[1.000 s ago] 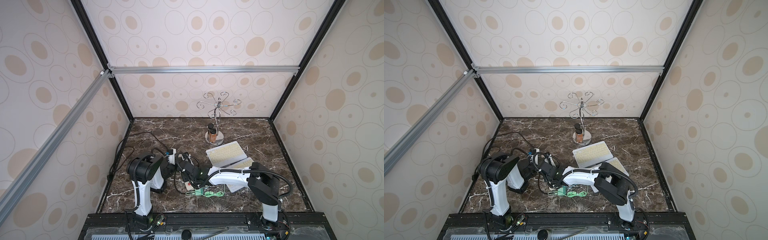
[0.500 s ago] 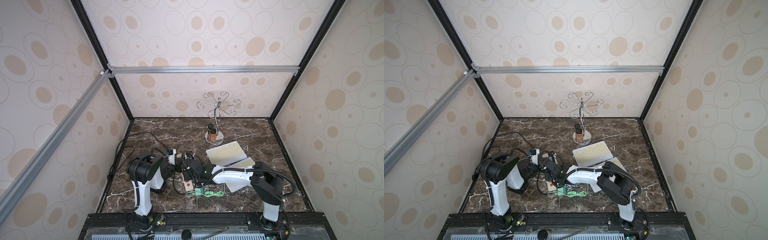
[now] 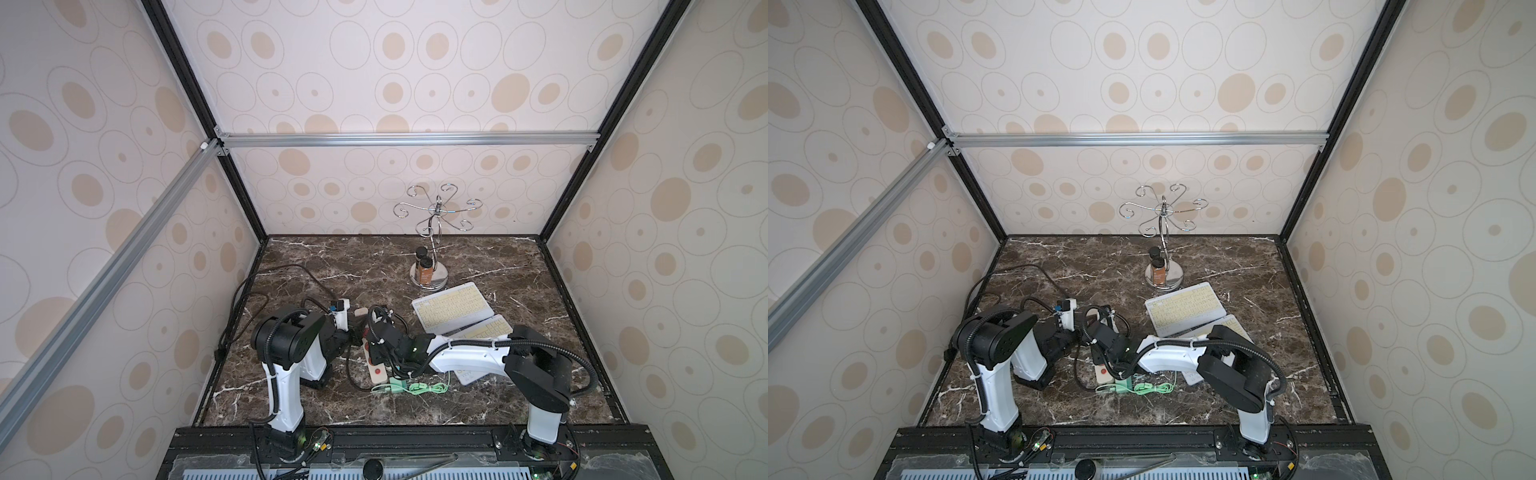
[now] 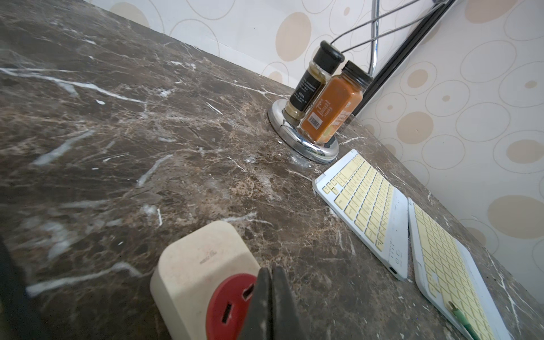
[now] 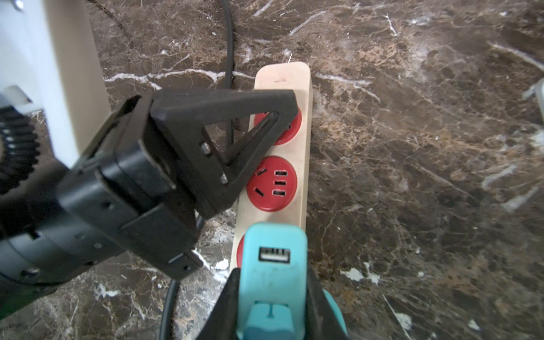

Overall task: Unplug the wireless keyboard
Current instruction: Remove the plug from the socket.

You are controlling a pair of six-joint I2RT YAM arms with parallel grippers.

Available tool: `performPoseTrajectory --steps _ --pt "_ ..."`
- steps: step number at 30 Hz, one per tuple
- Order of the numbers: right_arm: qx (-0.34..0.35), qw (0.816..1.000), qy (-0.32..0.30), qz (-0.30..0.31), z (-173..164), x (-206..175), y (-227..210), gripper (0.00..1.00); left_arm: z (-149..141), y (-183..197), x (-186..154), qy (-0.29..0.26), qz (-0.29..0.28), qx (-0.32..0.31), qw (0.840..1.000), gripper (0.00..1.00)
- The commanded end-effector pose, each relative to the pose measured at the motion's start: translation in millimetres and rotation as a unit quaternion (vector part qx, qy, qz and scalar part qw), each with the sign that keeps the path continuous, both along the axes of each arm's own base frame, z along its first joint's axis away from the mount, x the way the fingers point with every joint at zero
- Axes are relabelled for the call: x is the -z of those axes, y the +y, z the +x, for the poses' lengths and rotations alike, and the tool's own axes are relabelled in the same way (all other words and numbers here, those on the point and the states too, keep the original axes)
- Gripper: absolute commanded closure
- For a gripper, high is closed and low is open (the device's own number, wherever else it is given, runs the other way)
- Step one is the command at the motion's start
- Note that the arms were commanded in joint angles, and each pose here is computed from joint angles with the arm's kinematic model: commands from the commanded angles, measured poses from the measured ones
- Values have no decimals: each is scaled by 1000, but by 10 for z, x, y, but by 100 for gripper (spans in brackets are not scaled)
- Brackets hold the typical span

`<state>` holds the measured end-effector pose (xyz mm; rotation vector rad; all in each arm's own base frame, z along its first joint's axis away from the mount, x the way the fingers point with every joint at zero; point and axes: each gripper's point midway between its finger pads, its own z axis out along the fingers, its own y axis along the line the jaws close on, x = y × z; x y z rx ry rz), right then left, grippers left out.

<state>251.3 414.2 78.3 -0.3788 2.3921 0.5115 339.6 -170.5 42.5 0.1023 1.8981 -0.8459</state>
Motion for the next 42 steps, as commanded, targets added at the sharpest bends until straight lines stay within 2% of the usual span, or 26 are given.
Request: performPoseTrajectory --steps 1,3,6,11,15,19,21,25,30,37,42 --pt "-29 992 -79 94 -72 -983 504 100 -604 176 1045 220 72 -4 973 100" --pt "-27 993 -96 66 -85 -996 509 100 -600 171 1055 221 72 -3 973 100" --pt "-44 990 -107 86 -121 -1049 566 100 -602 172 1052 221 72 -3 973 100" --pt "-83 970 -65 220 -160 -1160 606 100 -595 170 1056 221 72 -3 973 100" --pt "-79 958 -12 275 -108 -1084 604 100 -601 166 1059 222 72 -2 972 100" --pt "-52 977 -5 208 -55 -926 554 100 -604 205 1054 225 77 -13 971 100" --pt "-34 985 -30 164 -32 -908 498 100 -606 255 1037 227 84 -27 970 100" --pt "-12 990 -56 130 2 -868 398 100 -628 315 1020 234 108 -43 965 100" --pt "-3 994 -70 90 37 -811 313 100 -641 199 987 228 136 -26 964 100" --pt "-13 993 -76 90 35 -715 377 100 -667 -100 838 186 133 40 973 100" --pt "-13 992 -66 108 49 -663 390 100 -695 -210 728 158 143 55 976 100"
